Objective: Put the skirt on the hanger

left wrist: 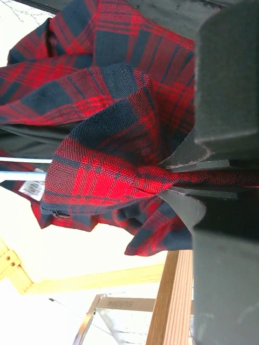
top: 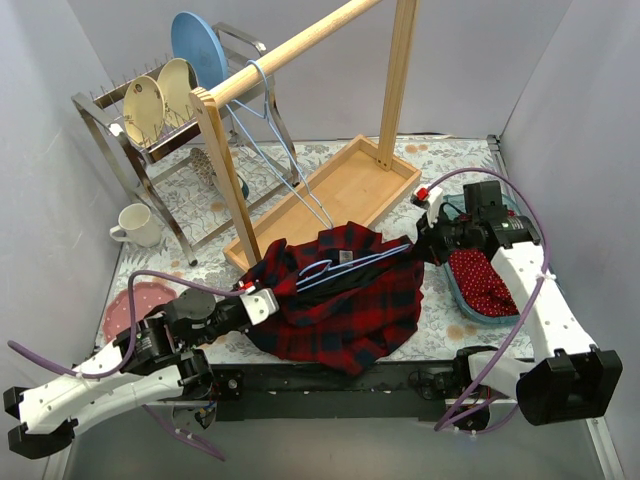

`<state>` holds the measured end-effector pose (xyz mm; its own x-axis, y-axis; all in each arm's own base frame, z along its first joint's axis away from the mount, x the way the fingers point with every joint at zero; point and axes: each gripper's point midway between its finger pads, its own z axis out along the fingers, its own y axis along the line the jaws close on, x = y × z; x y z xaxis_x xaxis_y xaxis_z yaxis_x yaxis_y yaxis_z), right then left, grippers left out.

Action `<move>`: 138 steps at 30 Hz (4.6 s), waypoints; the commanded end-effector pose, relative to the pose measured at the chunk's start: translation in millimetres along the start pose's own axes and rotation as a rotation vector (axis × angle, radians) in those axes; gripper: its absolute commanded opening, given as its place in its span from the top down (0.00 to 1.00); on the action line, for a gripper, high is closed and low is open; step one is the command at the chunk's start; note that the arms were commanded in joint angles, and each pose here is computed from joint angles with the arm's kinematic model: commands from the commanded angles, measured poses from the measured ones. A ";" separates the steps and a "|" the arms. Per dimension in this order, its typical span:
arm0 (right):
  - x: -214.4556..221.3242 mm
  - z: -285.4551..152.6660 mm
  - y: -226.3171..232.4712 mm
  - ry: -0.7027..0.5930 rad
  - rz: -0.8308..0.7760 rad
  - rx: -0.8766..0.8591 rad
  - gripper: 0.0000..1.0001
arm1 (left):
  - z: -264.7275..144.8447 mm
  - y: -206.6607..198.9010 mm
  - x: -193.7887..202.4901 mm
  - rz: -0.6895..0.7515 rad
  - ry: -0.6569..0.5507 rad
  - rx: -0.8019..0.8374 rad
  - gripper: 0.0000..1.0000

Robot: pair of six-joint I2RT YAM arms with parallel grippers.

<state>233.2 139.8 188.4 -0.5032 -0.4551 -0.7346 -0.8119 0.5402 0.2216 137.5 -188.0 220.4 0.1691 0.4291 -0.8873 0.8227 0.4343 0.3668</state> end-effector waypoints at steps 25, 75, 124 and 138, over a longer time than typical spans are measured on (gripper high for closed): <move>-104.4 -77.0 -22.5 -0.278 -0.237 0.255 0.99 | 3.9 4.3 -22.6 -0.035 0.049 0.030 1.00; -2.6 -108.7 76.5 -0.080 -0.713 0.092 0.99 | 69.9 15.9 -14.2 -0.527 0.104 -0.198 1.00; -20.4 10.7 100.1 -0.084 -0.783 -0.575 0.37 | 41.7 9.0 -57.1 -0.110 -0.175 -0.014 1.00; -17.4 10.4 122.4 -0.113 -0.756 -0.590 0.99 | 39.2 12.0 -69.2 -0.124 -0.248 -0.028 1.00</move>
<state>161.8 216.8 201.9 0.2183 -0.5094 -0.8324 -0.9452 -0.3225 -0.0506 149.6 -239.2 220.9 0.1163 0.3424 -0.9323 0.8667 0.4235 0.2637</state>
